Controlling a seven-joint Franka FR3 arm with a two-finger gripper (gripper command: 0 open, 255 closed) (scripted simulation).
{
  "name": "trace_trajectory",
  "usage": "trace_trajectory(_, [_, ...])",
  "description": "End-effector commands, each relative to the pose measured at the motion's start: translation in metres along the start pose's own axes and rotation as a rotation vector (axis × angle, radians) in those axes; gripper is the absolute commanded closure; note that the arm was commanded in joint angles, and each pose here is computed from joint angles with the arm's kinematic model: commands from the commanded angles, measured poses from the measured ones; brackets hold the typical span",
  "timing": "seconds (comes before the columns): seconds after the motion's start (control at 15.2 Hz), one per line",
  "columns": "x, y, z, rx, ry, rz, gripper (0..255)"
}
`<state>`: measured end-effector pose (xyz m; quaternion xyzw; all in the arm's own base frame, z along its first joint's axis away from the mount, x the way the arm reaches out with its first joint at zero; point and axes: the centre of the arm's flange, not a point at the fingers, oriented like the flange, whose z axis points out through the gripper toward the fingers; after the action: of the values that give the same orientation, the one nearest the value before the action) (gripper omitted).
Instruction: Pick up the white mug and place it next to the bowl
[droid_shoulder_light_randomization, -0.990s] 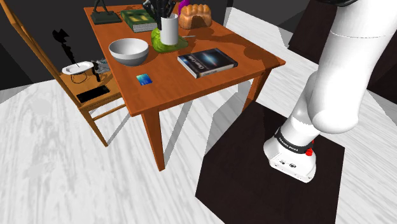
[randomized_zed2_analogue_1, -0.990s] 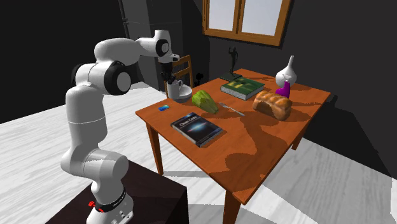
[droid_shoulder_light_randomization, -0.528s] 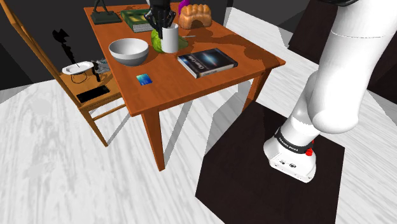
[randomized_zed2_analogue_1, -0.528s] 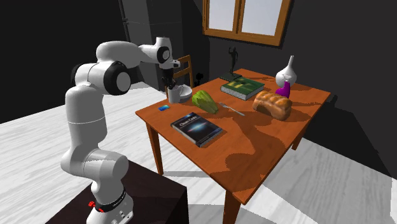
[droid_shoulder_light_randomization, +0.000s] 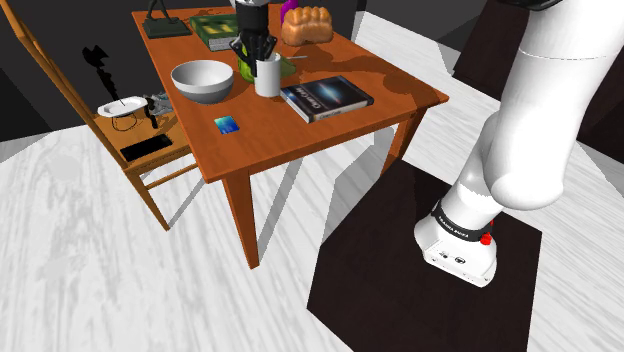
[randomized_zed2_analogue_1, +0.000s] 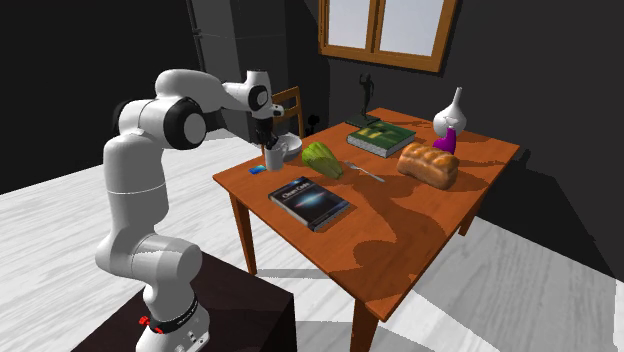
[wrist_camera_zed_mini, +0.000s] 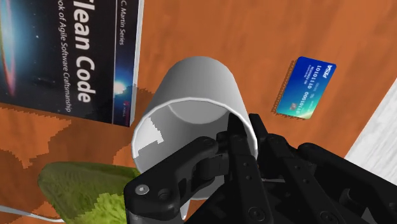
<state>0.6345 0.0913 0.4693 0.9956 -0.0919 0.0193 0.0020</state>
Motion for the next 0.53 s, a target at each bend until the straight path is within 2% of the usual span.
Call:
trace_trajectory(0.0, [0.000, -0.001, 0.010, 0.000, 0.001, 0.000, 255])
trace_trajectory(0.46, [-0.002, -0.001, 0.047, 0.000, 0.001, 0.000, 255])
